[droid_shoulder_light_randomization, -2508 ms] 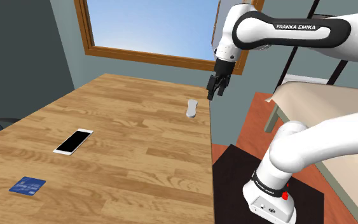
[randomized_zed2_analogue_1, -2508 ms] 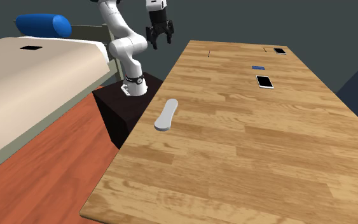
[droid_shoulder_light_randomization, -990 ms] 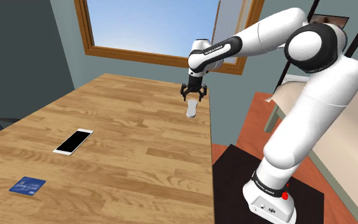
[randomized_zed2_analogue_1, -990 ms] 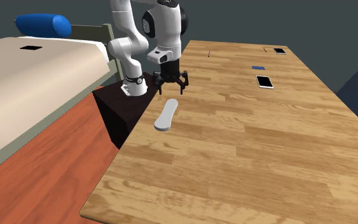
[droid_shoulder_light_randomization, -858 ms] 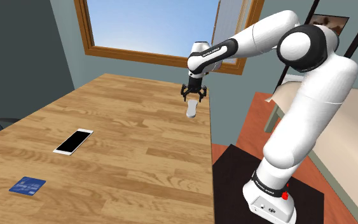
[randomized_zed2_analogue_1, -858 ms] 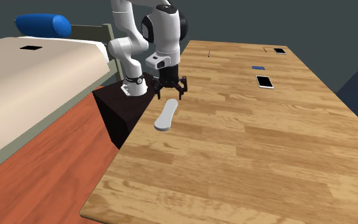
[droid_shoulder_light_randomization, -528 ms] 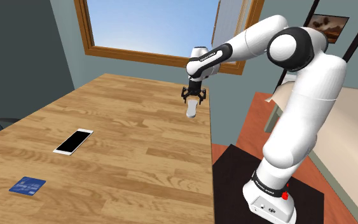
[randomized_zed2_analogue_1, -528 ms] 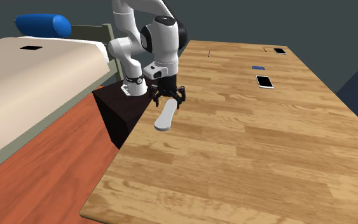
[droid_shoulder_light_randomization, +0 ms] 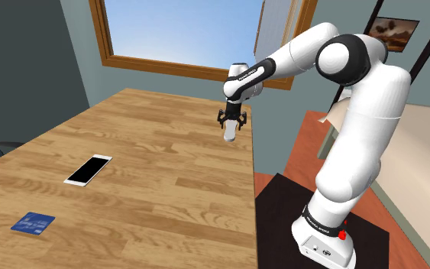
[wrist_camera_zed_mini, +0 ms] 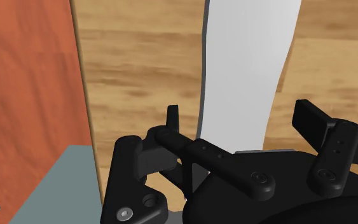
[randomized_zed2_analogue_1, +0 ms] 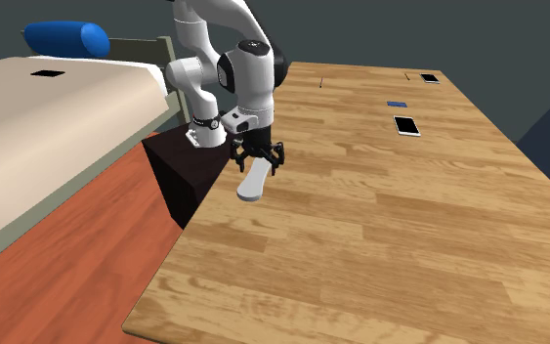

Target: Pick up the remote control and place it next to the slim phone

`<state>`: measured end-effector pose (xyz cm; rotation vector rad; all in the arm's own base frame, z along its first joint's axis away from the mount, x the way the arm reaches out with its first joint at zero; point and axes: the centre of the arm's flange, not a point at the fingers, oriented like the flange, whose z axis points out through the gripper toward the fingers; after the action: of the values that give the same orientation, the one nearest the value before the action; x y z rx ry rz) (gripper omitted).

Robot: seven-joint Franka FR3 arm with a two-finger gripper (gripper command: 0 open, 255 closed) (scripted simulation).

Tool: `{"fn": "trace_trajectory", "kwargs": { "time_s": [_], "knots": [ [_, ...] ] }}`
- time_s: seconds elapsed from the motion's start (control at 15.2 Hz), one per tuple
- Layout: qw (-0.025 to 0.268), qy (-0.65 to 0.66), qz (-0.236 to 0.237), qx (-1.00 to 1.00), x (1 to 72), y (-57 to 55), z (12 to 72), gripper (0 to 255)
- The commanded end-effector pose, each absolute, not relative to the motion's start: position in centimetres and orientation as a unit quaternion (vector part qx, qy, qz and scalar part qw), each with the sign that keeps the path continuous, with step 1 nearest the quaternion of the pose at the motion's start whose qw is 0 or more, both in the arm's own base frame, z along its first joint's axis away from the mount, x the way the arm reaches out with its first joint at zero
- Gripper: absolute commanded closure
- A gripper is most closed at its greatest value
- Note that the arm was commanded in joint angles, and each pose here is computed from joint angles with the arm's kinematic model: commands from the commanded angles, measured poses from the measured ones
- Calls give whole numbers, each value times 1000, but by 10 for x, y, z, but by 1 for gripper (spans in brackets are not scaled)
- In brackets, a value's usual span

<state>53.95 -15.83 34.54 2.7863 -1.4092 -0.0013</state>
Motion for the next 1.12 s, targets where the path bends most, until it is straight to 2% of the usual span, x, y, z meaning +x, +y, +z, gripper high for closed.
{"fn": "trace_trajectory", "kwargs": {
  "time_s": [0.0, 0.2, 0.26, 1.06],
  "knots": [
    [10, -451, 0, 892, 540, -158, 345, 0],
    [10, -451, 0, 892, 540, -158, 345, 0],
    [10, -451, 0, 892, 540, -158, 345, 255],
    [10, -451, 0, 892, 539, -158, 361, 255]
  ]
}}
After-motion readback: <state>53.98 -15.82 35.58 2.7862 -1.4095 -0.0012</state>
